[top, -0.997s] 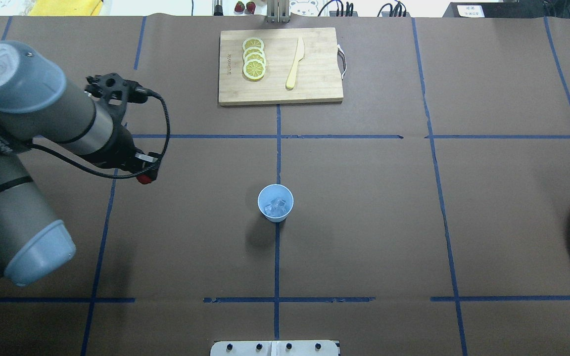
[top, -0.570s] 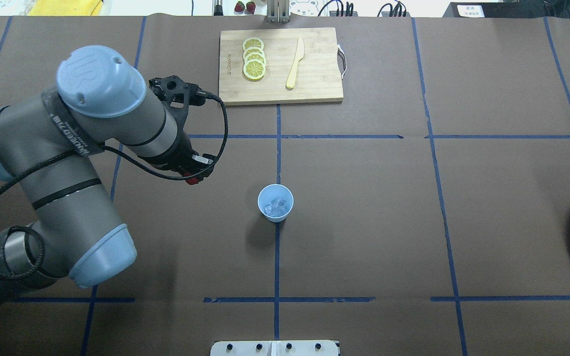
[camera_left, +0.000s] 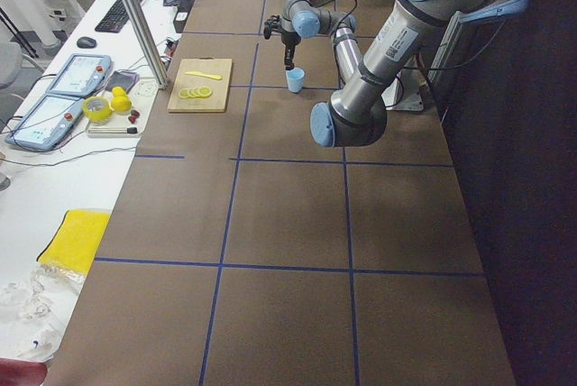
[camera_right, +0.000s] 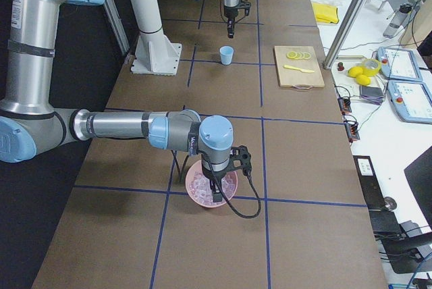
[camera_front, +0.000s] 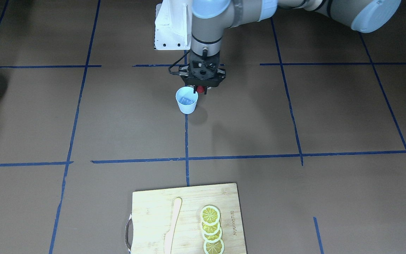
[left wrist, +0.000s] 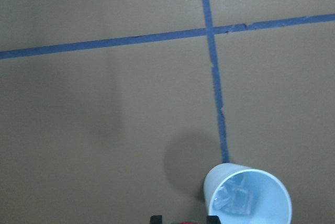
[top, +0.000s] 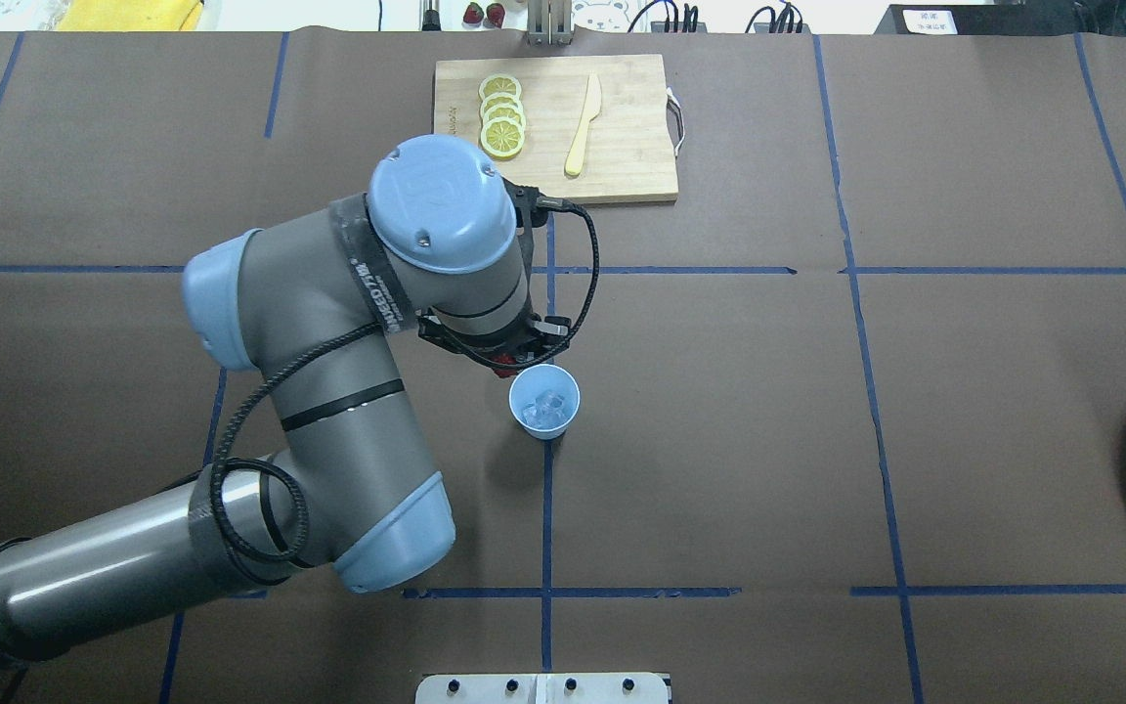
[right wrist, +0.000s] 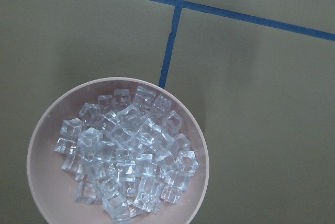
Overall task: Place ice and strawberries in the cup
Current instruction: 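Carry the strawberry with the left gripper over the blue cup, then open the left gripper to drop the strawberry into the cup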
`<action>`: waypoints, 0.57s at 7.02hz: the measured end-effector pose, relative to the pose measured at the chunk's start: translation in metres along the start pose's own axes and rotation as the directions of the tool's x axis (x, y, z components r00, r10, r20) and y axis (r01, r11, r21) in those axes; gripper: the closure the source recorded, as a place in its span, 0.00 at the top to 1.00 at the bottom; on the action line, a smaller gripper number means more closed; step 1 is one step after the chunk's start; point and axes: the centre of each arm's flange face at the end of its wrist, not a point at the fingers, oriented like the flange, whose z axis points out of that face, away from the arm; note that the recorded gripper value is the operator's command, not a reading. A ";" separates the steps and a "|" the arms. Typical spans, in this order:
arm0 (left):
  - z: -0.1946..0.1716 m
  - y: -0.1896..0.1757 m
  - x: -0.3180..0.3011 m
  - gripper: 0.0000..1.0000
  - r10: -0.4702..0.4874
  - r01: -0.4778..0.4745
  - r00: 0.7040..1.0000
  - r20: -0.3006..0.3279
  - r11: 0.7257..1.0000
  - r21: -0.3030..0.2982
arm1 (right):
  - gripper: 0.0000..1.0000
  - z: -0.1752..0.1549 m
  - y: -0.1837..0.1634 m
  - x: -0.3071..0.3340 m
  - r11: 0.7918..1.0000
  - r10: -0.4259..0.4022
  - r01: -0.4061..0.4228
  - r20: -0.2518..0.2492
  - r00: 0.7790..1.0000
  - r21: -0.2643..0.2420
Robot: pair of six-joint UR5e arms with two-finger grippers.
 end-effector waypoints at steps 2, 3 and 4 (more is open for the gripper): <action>0.014 0.013 0.021 0.71 0.006 -0.006 1.000 0.014 1.000 0.000 | 1.00 0.000 0.000 0.000 1.000 0.000 0.000 0.000 1.000 0.000; 0.016 0.015 0.022 0.95 0.010 -0.010 1.000 0.018 1.000 0.000 | 1.00 0.000 0.000 0.000 1.000 0.000 0.000 0.000 1.000 0.000; 0.016 0.016 0.022 0.99 0.015 -0.015 1.000 0.018 1.000 0.002 | 1.00 0.000 0.000 0.001 1.000 0.001 -0.001 -0.001 1.000 0.001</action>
